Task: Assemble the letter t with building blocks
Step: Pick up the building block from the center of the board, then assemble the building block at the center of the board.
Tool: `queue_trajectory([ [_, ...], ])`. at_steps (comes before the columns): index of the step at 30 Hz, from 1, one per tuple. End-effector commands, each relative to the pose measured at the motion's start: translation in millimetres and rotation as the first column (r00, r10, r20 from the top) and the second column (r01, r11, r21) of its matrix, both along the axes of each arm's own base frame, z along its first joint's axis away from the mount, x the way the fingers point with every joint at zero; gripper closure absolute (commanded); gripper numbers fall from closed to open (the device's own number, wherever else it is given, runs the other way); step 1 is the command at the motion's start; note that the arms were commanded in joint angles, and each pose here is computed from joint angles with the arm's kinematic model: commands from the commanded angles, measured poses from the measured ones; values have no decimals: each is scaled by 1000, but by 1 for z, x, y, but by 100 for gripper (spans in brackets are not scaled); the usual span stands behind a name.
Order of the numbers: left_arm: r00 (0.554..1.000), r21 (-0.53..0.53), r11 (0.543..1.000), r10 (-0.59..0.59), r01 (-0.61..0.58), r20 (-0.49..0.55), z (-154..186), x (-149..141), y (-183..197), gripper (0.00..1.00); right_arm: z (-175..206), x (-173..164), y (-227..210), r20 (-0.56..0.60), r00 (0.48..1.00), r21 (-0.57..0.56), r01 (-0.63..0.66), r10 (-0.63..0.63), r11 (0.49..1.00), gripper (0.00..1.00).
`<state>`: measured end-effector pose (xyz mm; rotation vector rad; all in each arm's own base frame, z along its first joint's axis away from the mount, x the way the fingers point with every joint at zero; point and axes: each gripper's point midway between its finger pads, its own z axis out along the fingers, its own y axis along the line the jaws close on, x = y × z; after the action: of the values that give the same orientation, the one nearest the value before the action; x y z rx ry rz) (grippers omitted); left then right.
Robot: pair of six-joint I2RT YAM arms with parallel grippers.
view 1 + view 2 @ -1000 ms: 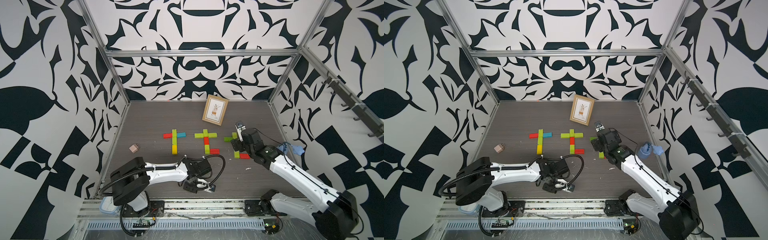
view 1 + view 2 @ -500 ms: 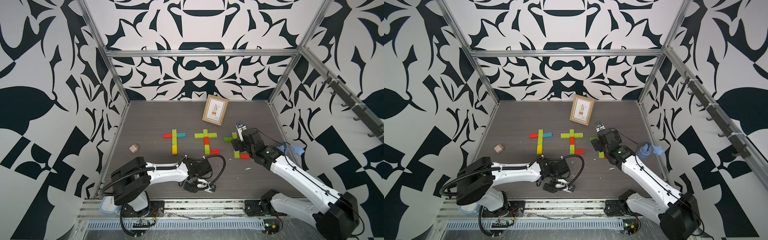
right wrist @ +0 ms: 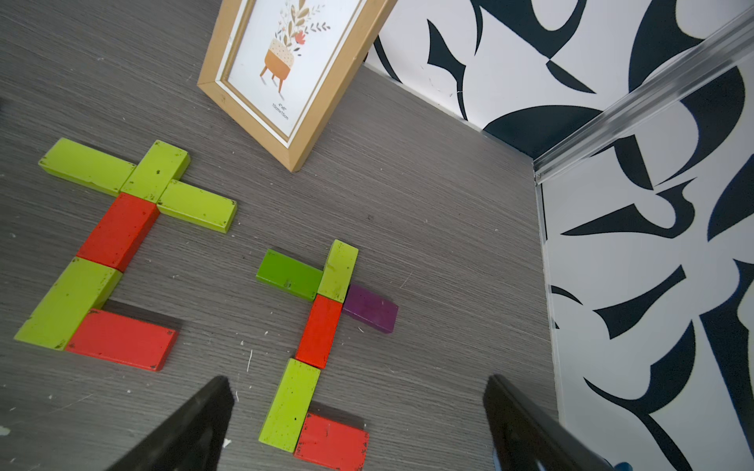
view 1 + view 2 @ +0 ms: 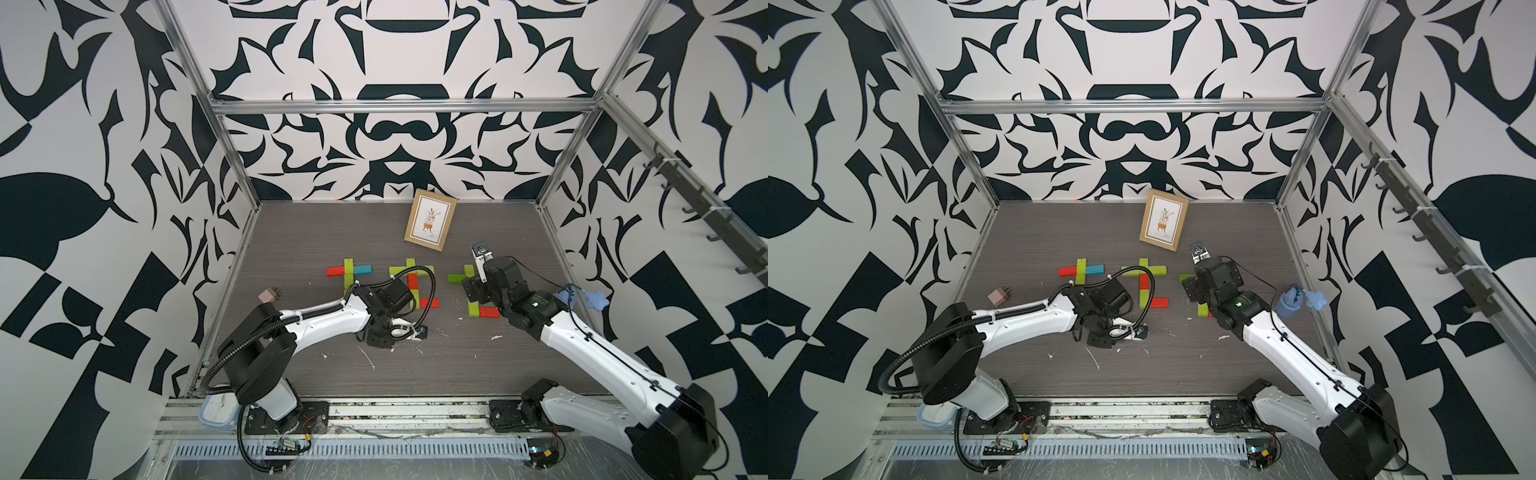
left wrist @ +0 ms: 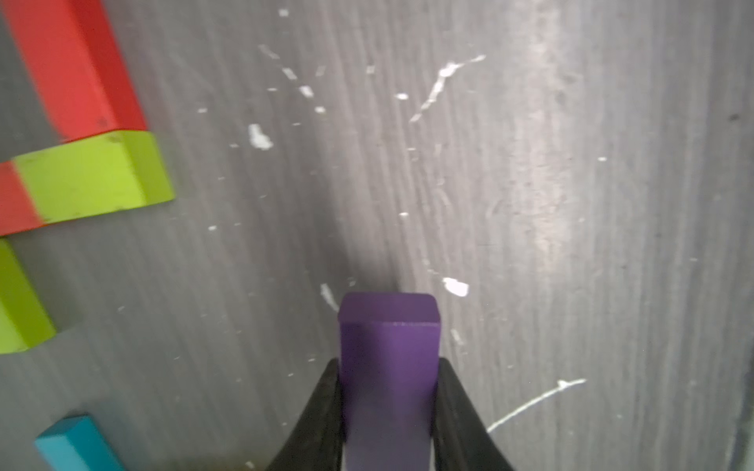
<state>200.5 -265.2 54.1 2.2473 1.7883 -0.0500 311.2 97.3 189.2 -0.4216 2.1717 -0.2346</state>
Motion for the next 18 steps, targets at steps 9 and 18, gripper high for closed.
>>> queue_trajectory([
  [9,1000,2,1000,22,-22,3,9,61,4,80,15,3,3,34,999,28,4,-5,1000,1],
  [18,1000,44,999,13,-12,-25,-9,80,18,80,15,4,3,30,1000,23,3,-3,1000,1],
])
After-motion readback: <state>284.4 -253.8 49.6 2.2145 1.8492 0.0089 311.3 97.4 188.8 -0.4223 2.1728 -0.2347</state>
